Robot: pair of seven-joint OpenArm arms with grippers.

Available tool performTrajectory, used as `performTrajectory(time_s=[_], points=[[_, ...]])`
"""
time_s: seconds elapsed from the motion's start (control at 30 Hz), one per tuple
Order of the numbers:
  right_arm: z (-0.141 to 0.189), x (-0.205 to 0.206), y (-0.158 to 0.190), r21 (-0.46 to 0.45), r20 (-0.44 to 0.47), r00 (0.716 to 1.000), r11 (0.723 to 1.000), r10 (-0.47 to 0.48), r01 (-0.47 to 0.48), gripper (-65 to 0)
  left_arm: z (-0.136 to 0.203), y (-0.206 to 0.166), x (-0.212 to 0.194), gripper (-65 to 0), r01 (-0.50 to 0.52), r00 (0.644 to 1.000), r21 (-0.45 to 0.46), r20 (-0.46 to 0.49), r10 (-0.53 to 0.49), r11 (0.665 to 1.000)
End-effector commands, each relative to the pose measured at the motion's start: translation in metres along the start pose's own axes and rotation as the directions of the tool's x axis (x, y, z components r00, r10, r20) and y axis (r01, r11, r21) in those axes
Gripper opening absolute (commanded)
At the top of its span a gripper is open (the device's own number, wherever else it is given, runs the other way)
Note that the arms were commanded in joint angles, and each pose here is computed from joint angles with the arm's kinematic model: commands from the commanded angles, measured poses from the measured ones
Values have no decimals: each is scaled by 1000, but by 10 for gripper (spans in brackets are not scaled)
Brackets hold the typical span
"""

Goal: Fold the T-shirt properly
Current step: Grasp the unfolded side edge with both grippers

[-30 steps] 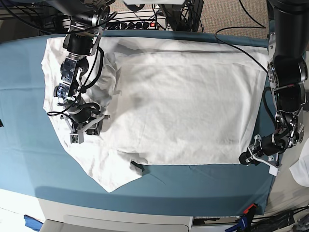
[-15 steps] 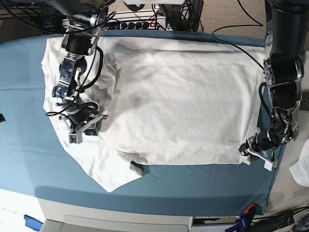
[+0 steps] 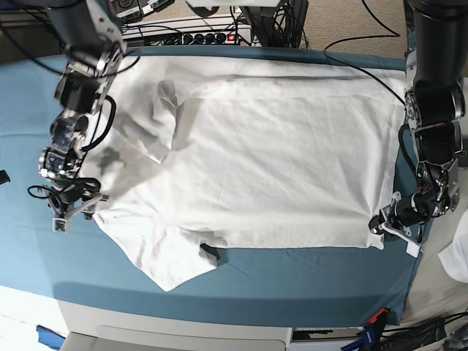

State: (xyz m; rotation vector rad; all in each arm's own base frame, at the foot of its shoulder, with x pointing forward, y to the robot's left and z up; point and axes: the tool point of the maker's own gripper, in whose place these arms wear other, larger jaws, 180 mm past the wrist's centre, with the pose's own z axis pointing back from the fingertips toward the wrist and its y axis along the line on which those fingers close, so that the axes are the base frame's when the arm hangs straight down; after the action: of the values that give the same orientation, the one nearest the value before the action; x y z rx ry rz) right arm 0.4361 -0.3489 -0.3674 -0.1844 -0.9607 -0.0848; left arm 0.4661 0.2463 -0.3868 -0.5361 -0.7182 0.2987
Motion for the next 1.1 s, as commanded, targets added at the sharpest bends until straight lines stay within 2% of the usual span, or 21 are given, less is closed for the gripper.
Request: performTrajectory(time_s=[0.0,0.07,0.17,0.23,0.43,0.9,1.07], points=[[-2,26,-9,0,69,997,999,-40,40,-354,9,-5,32,-650,20,997,-8,71,-20,1000],[-11,22,-6,31,62,993,994,-104,102,-354,9,-5,32,-650,20,997,-8,70,-19,1000],[-19,17,7,85,46,990,988,-131,127,-354,9,-5,31,-650,20,997,-8,69,-20,1000],[-21,18,17,118,40,986,981,-160,154,-320,9,-6,31,-650,24,997,-13,69,-23,1000],[-23,24,32,158,57,971,963,-230,219,-304,9,-12,31,-650,55,996,-47,68,-52,997],[-23,29,36,181,59,959,948,-278,263,-304,9,-12,31,-650,55,996,-47,69,-52,997],[-21,31,46,241,61,961,938,-271,249,-307,9,-12,31,-650,55,996,-47,70,-52,997]])
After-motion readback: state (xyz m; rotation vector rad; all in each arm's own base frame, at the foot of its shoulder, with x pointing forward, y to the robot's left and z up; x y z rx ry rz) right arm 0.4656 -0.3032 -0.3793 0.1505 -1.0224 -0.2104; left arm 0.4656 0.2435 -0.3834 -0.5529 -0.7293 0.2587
